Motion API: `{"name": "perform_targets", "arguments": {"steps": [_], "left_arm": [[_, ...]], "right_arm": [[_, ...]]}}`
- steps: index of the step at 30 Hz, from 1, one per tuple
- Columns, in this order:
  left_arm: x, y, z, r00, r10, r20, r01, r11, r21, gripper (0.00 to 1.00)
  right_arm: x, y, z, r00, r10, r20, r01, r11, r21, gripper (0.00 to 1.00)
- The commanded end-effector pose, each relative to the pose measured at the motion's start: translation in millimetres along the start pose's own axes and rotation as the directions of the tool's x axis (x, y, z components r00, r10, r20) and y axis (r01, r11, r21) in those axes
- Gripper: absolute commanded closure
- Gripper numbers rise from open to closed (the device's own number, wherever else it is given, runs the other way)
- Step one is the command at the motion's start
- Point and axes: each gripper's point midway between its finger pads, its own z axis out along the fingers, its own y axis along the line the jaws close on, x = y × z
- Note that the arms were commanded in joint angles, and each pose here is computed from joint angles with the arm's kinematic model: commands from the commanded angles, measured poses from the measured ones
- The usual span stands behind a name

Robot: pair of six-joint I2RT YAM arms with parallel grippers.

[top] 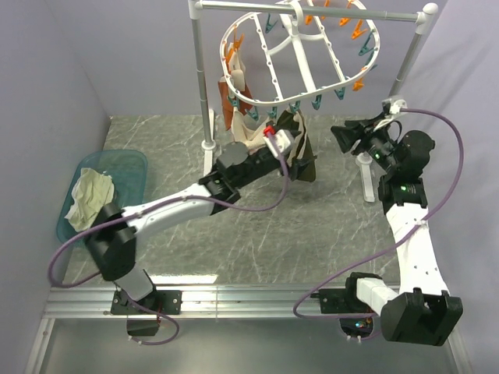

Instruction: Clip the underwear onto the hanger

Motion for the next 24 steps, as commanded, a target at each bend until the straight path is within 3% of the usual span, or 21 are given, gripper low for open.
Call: {"name": "perform_targets", "arguments": {"steps": [1,5,13,24], "left_arm": [[-43,22,30,0.984,-0.026,0.174,0.050,0.989,-0.137,0.21],[-39,26,61,0.960,-0.111,0.255,0.152,0.978,-0.146,0.22],[-25,34,111,0.920,-0.151,0.361,0.246,0.940,-0.235,0.27],[-4,62,140,0.859,-0.061,0.508,0.285,0.882,-0.376,0.29]], "right_arm": [[-47,-14,-8,0.993,-0.052,0.108,0.042,0.995,0.090,0.43],[-66,-20,-24,0.989,-0.069,0.132,0.048,0.986,0.159,0.43],[-88,-41,-36,0.989,-0.006,0.150,-0.036,0.961,0.275,0.44],[-94,-48,-32,0.988,0.039,0.151,-0.077,0.964,0.256,0.44]]}}
